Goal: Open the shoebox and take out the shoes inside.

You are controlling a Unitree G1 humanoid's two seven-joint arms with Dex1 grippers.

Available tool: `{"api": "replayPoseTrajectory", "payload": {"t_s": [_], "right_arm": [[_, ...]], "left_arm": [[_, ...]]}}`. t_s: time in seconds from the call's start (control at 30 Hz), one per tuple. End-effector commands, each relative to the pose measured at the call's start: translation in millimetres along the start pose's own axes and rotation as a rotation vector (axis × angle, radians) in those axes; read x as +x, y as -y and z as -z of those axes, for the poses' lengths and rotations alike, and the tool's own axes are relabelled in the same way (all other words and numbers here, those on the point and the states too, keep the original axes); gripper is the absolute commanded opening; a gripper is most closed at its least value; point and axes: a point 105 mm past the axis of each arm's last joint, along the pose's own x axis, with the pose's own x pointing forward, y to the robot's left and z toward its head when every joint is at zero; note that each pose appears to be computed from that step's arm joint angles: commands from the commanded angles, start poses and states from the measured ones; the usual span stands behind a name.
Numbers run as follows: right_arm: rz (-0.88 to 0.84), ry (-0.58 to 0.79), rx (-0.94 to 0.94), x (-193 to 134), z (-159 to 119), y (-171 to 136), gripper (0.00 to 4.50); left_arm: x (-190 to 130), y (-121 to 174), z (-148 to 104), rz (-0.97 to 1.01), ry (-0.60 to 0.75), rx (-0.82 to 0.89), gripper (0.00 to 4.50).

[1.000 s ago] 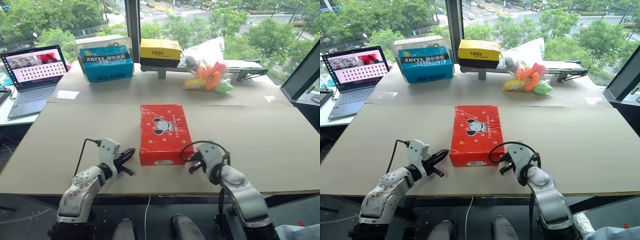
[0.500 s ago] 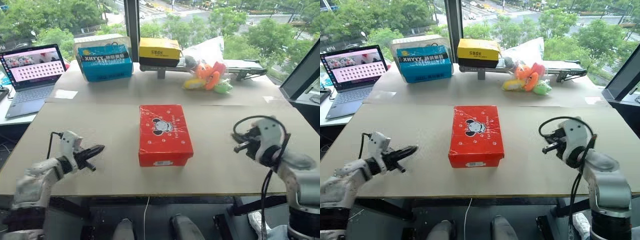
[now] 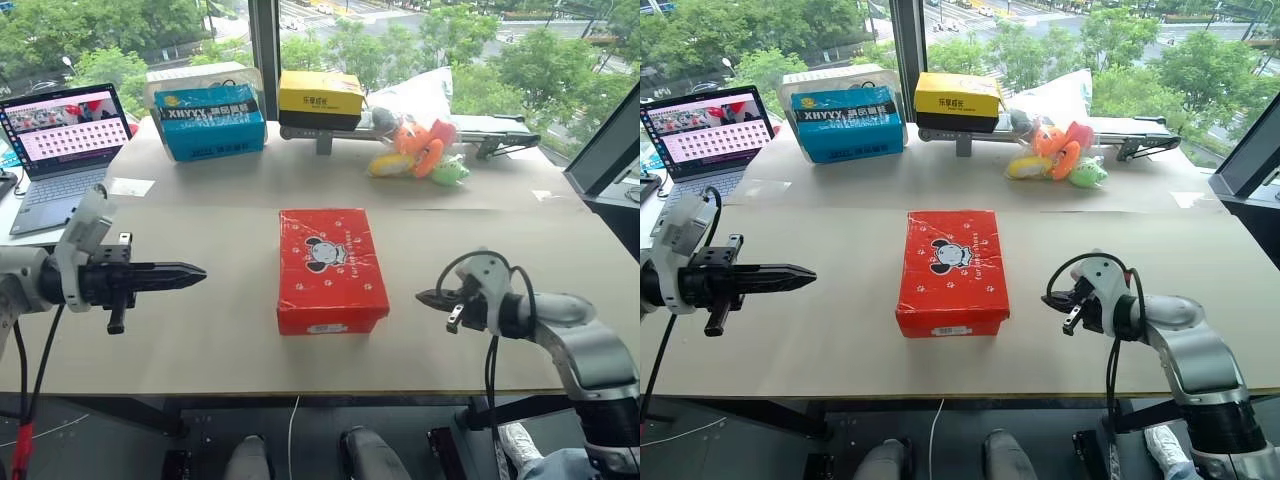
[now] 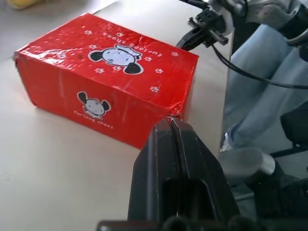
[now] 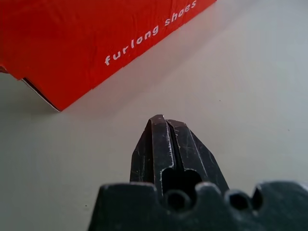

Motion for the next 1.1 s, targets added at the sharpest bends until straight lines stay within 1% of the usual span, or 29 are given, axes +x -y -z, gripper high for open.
{"api": "replayPoseTrajectory", "payload": {"t_s": [0.03,0.1,0.13,0.33,0.47,0.53,0.57,0.6,0.63,0.67,0.77,0.8,1.03,1.1], "right_arm": [[-0.013,-0.005,-0.057,5,-2,7,0.27],[-0.021,-0.008,-0.054,8,-1,10,0.78],[-0.022,-0.006,-0.064,9,-1,11,1.19],[-0.007,-0.008,-0.152,18,-9,20,3.15],[-0.020,0.029,-0.143,24,-22,22,3.15],[-0.035,0.035,-0.140,25,-23,20,2.57],[-0.047,0.033,-0.145,26,-22,18,2.37],[-0.055,0.030,-0.148,26,-22,16,2.05],[-0.058,0.029,-0.149,27,-22,16,1.61],[-0.065,0.028,-0.153,28,-22,15,1.34],[-0.078,0.023,-0.165,33,-23,13,0.26],[-0.086,0.021,-0.170,37,-24,13,0.03],[-0.143,0.042,-0.207,52,-40,6,0.03],[-0.149,0.077,-0.197,52,-51,8,0.03]], "left_arm": [[2,6,-19,-0.005,0.017,0.090,0.01],[3,9,-23,-0.003,0.030,0.095,0.00],[3,9,-23,-0.006,0.031,0.097,0.00],[3,9,-13,-0.035,0.023,0.087,0.00],[1,8,-13,-0.044,0.027,0.088,0.00],[0,8,-13,-0.048,0.027,0.088,0.00],[0,8,-12,-0.050,0.026,0.088,0.00],[0,8,-12,-0.051,0.026,0.088,0.00],[-1,8,-12,-0.051,0.026,0.088,0.00],[-1,9,-12,-0.052,0.026,0.088,0.00],[-2,8,-12,-0.054,0.025,0.088,0.00],[-2,8,-12,-0.054,0.023,0.088,0.00],[-1,7,-11,-0.055,0.018,0.093,0.00],[-1,8,-11,-0.053,0.018,0.096,0.00]]}}
